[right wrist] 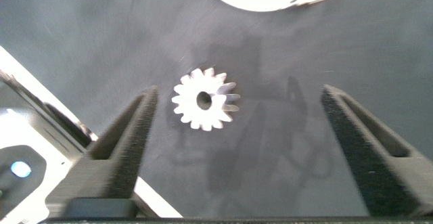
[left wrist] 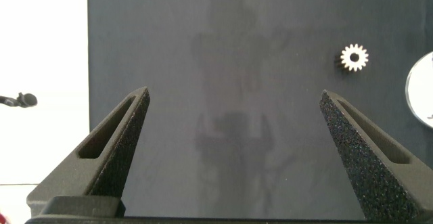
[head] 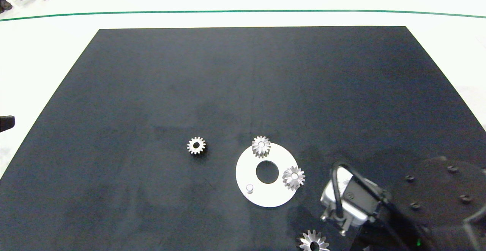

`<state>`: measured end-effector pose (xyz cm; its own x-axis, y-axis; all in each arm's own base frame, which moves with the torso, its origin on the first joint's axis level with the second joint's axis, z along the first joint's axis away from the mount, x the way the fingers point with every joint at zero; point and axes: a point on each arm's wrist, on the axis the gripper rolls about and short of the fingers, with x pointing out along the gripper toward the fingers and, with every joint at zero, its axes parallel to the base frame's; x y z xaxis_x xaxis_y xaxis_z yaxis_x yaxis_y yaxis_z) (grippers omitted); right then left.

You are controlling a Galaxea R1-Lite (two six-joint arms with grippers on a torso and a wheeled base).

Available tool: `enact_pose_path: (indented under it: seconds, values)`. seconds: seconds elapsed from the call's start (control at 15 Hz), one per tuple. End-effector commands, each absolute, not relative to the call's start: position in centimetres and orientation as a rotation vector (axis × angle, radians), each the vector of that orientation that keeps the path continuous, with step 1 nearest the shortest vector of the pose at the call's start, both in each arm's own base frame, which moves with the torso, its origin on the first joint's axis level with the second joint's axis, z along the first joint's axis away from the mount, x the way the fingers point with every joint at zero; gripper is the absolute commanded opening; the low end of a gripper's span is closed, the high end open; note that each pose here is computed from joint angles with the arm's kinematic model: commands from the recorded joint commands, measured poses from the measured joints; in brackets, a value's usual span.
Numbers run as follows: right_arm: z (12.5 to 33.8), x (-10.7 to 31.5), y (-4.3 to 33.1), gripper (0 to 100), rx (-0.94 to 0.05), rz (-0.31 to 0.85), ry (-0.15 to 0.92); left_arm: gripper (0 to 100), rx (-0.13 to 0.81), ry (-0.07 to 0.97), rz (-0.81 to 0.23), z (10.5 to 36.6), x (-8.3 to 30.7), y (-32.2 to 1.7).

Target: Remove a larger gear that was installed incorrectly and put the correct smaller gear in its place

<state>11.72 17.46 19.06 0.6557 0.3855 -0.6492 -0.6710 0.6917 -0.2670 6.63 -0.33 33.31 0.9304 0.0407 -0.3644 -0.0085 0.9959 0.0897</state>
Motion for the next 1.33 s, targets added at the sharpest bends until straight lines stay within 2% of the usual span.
enact_pose_path:
  seconds: [0.07, 0.27, 0.33, 0.47, 0.67, 1.0, 1.13, 1.33]
  values:
    - [27.8, 5.3, 6.3, 100, -0.18, 0.599, 0.153, 100, 0.106, 0.553, -0.109, 31.3, 12.0, -2.1]
    - [30.9, 2.9, 2.5, 100, -0.148, 0.562, -0.047, 100, 0.194, 0.602, -0.329, 29.3, 16.5, -7.4]
    - [31.2, 2.5, 1.9, 100, -0.138, 0.553, -0.071, 100, 0.21, 0.594, -0.364, 29.1, 16.9, -8.5]
    - [31.6, 1.3, 0.3, 100, -0.15, 0.537, -0.14, 100, 0.327, 0.589, -0.448, 27.0, 18.8, -12.7]
    - [31.1, 0.2, -1.0, 100, -0.181, 0.536, -0.152, 100, 0.385, 0.631, -0.455, 24.8, 21.3, -15.0]
    - [31.2, 0.1, -1.1, 100, -0.189, 0.535, -0.157, 100, 0.415, 0.68, -0.428, 23.2, 23.9, -16.8]
    - [31.3, -0.2, -1.5, 100, -0.183, 0.532, -0.175, 100, 0.49, 0.686, -0.405, 22.5, 24.6, -16.9]
    - [31.4, -0.3, -1.7, 100, -0.183, 0.532, -0.186, 100, 0.516, 0.701, -0.414, 21.9, 24.9, -17.2]
